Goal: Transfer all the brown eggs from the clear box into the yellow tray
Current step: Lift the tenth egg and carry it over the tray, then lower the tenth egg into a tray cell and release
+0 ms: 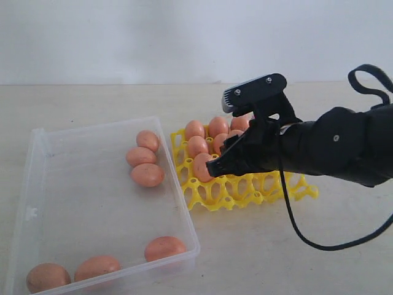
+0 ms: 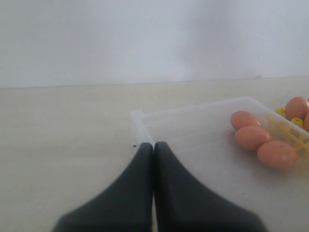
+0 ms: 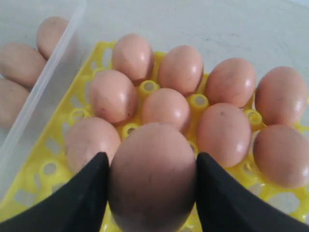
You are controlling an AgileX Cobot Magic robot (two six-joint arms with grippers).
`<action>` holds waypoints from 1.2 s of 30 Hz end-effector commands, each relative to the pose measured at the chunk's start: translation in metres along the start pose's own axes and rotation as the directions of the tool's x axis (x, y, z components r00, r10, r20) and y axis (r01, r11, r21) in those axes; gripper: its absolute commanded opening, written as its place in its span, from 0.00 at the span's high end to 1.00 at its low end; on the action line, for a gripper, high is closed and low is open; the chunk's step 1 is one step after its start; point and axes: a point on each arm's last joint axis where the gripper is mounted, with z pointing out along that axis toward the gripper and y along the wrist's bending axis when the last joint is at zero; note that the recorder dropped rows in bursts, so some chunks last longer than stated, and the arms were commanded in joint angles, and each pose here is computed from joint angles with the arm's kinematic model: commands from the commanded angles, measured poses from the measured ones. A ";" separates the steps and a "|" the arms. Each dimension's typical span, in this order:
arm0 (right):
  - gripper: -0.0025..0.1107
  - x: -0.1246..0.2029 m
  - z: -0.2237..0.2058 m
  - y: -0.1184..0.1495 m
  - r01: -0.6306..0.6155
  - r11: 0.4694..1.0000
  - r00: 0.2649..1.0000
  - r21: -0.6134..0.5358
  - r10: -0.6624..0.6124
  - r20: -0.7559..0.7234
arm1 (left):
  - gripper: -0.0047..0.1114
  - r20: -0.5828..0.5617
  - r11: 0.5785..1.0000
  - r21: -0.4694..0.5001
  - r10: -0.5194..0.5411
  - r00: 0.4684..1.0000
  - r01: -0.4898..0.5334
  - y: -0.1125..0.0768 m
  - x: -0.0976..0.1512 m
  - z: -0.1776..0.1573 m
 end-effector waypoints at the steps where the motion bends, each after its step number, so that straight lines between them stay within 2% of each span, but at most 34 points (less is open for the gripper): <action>1: 0.97 0.000 0.013 0.004 0.017 1.000 1.000 -0.005 -0.018 -0.018 | 1.00 0.007 1.000 0.005 -0.004 1.000 0.004 0.000 -0.001 0.000; 13: 0.97 0.003 0.024 0.007 0.116 0.992 0.992 0.049 -0.118 0.047 | 1.00 0.007 1.000 0.005 -0.004 1.000 0.004 0.000 -0.001 0.000; 24: 0.97 0.016 0.039 0.007 0.109 0.992 0.994 0.069 -0.111 0.017 | 1.00 0.007 1.000 0.005 -0.004 1.000 0.004 0.000 -0.001 0.000; 36: 0.97 0.015 0.039 0.006 0.088 0.993 0.995 0.077 -0.090 0.029 | 1.00 0.007 1.000 0.005 -0.004 1.000 0.004 0.000 -0.001 0.000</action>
